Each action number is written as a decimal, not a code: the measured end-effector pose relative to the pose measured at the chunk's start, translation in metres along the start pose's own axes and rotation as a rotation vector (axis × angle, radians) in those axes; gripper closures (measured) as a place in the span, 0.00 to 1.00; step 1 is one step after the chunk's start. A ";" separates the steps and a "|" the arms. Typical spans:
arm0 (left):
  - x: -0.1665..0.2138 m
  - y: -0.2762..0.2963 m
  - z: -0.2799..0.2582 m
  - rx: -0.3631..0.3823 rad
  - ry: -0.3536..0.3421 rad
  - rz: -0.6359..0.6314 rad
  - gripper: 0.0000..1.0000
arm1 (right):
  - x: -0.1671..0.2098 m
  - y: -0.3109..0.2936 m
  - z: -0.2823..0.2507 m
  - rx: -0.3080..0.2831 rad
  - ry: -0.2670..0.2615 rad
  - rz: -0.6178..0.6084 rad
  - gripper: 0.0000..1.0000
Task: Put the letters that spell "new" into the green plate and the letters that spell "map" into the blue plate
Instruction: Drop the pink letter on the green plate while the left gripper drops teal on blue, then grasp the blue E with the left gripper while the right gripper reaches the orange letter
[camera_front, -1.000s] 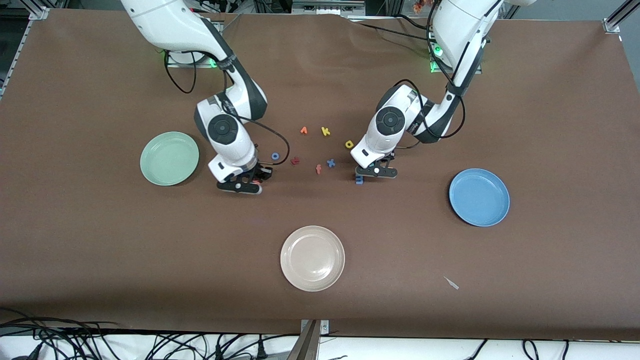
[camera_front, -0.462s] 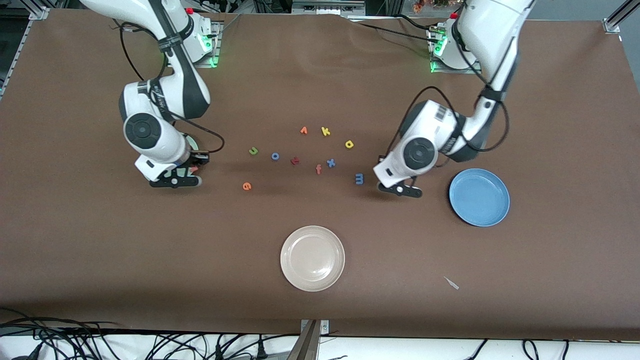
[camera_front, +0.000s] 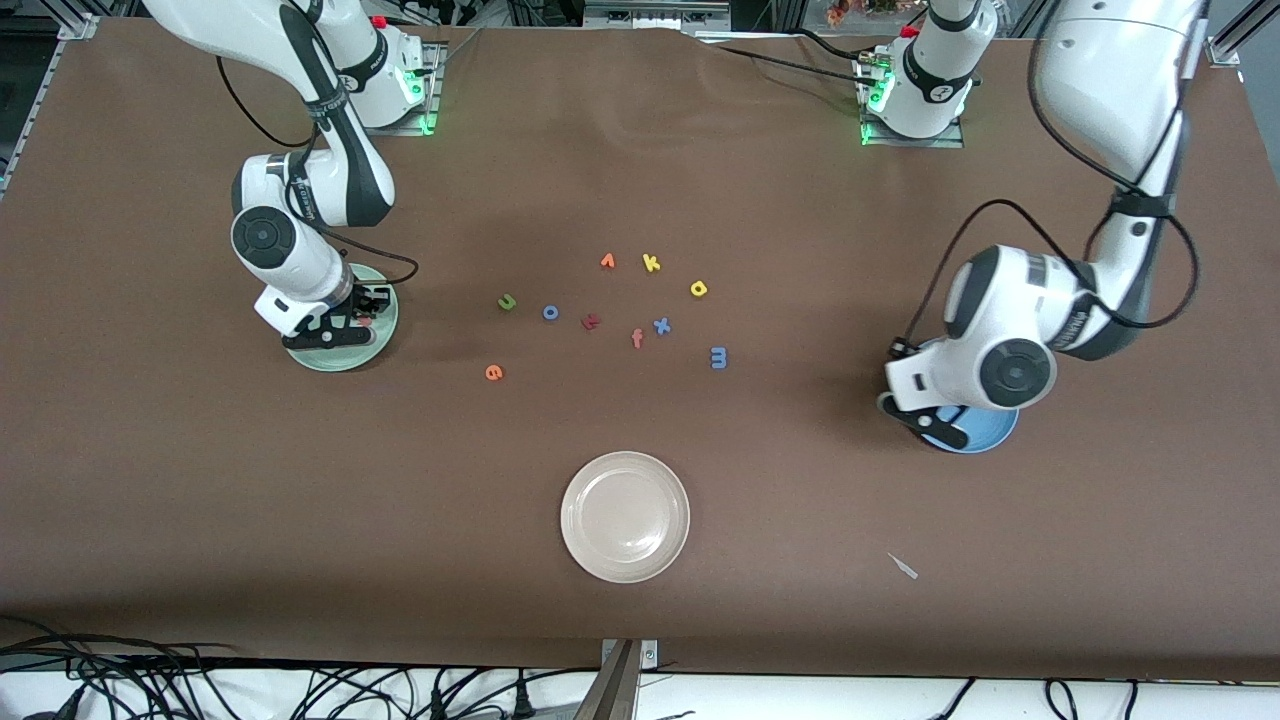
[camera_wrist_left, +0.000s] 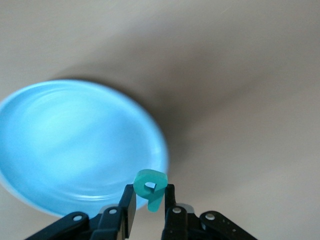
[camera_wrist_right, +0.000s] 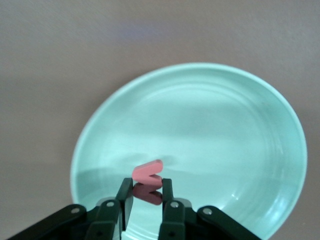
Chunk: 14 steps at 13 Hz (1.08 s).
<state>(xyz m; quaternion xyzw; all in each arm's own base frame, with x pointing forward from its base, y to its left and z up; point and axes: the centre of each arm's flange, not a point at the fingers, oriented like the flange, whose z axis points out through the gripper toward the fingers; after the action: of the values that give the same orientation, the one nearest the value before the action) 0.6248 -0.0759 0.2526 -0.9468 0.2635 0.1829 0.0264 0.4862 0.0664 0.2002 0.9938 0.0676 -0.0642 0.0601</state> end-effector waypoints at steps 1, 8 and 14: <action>-0.005 -0.020 0.009 0.013 -0.006 0.028 0.73 | 0.000 0.003 0.000 0.000 0.000 0.003 0.70; 0.017 -0.020 0.024 0.044 0.025 0.074 0.37 | 0.039 -0.034 -0.080 0.030 0.061 0.049 0.00; 0.062 0.099 -0.003 -0.093 0.102 -0.262 0.00 | 0.092 -0.138 -0.083 0.087 0.065 0.252 0.01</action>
<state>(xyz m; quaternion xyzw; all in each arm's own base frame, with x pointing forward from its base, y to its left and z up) 0.6251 -0.1919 0.2377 -0.9813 0.1302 0.1415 -0.0072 0.5669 0.2245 0.2544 0.9977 -0.0585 -0.0268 0.0223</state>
